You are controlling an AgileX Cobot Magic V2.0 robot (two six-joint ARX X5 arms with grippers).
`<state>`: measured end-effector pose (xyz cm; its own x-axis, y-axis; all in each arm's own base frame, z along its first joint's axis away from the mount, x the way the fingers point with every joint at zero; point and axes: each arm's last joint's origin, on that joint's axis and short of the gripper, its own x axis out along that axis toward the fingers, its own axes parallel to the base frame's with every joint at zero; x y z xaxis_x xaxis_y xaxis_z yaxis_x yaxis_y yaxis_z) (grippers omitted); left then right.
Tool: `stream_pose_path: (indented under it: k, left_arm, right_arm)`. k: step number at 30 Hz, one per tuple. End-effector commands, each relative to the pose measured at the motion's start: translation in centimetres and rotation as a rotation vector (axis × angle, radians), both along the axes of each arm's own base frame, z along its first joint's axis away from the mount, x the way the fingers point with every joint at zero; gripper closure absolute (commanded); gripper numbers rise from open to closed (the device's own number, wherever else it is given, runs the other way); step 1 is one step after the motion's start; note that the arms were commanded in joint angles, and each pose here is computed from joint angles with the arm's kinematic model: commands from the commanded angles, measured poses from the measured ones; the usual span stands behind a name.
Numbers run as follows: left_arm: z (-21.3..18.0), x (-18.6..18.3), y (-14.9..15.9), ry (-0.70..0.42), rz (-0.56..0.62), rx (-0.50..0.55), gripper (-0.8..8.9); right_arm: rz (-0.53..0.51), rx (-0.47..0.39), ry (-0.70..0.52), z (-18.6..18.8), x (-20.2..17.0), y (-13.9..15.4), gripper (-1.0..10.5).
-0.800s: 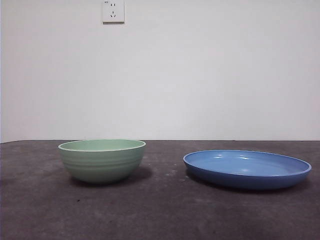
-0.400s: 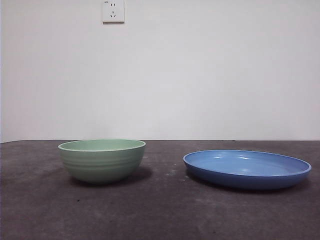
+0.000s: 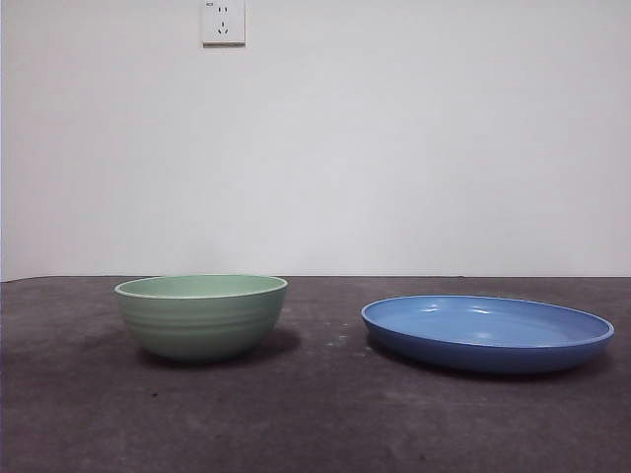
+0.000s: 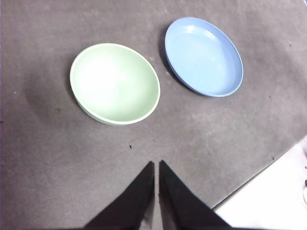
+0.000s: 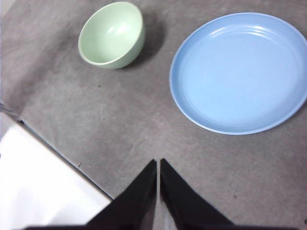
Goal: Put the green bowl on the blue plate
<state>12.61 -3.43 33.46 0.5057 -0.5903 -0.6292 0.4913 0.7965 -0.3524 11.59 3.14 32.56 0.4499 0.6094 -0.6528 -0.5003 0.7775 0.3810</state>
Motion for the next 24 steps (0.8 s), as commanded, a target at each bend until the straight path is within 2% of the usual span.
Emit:
stream_pose_path:
  k: [1, 5, 7, 9, 11, 12, 20, 24]
  left_arm:
    - [0.57, 0.04, -0.11, -0.032, -0.027, 0.002, 7.98]
    - [0.58, 0.04, -0.11, -0.031, -0.025, 0.001, 7.54]
    - [0.58, 0.05, -0.11, -0.032, -0.024, 0.000, 6.63]
    - [0.58, 0.06, -0.11, -0.032, -0.024, 0.000, 5.22]
    - [0.58, 0.06, -0.11, -0.032, -0.024, 0.001, 4.19]
    - [0.58, 0.06, -0.11, -0.032, -0.024, 0.000, 3.97]
    - [0.58, 0.16, -0.13, -0.031, -0.021, -0.002, 3.99]
    - [0.37, 0.87, -0.25, 0.008, 0.008, -0.023, 3.99]
  right_arm:
    - [0.033, -0.007, -0.035, 0.54, 0.06, 0.21, 9.4]
    - [0.034, -0.007, -0.035, 0.54, 0.04, 0.22, 9.0]
    - [0.031, -0.006, -0.033, 0.54, 0.04, 0.22, 7.9]
    - [0.031, -0.005, -0.032, 0.54, 0.04, 0.22, 6.3]
    - [0.031, -0.005, -0.032, 0.54, 0.04, 0.22, 5.8]
    - [0.030, -0.005, -0.032, 0.54, 0.04, 0.22, 5.8]
    - [0.029, -0.004, -0.030, 0.54, 0.04, 0.22, 5.8]
    - [0.029, -0.003, -0.032, 0.55, 0.06, 0.23, 5.8]
